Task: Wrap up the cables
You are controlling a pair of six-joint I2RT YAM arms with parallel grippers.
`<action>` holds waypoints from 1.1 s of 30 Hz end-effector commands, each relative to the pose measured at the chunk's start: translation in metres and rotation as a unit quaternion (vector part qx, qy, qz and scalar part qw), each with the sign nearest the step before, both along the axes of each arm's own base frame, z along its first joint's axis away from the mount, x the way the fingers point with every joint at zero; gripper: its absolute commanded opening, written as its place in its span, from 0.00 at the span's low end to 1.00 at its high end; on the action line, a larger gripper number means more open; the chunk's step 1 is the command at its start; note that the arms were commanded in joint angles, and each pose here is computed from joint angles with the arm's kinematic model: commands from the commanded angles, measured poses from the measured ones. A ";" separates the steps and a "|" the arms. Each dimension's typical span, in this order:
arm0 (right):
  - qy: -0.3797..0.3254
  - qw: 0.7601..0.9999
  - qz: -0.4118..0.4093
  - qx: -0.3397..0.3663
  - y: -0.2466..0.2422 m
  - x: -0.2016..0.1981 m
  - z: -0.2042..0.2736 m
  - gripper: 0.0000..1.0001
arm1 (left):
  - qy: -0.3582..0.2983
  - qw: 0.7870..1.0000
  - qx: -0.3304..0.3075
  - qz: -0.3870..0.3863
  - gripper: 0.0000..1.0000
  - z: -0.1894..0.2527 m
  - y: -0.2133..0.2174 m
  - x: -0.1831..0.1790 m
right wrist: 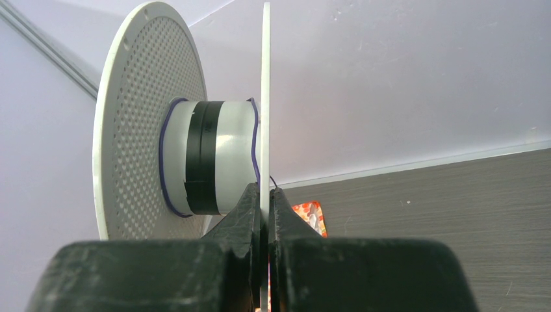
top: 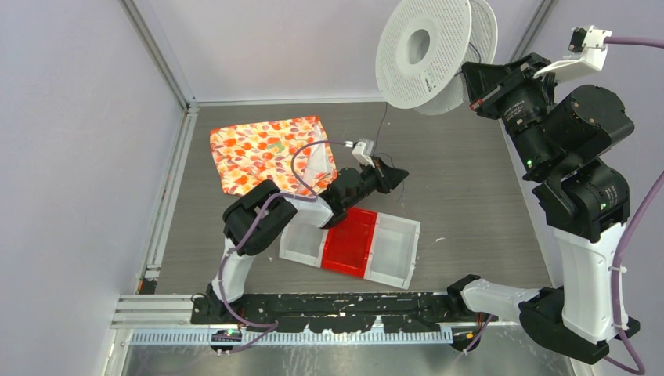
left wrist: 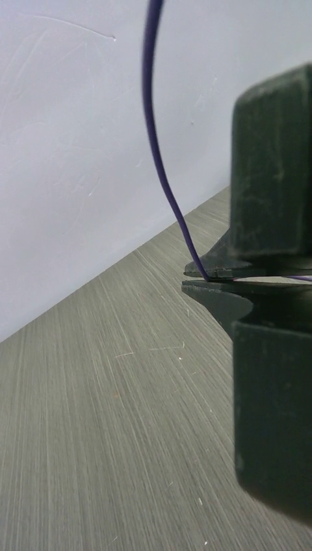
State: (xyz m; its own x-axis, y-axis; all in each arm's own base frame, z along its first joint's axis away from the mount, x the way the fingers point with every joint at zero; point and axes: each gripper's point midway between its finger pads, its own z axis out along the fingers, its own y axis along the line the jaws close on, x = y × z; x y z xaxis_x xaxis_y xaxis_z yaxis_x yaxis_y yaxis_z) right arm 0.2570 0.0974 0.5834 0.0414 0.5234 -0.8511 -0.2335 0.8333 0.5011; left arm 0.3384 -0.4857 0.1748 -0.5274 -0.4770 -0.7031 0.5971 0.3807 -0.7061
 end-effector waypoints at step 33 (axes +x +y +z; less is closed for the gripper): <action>0.162 0.933 -0.203 -0.248 -0.031 0.119 -0.135 0.00 | -0.188 0.900 0.246 -0.306 0.00 0.240 0.197 -0.245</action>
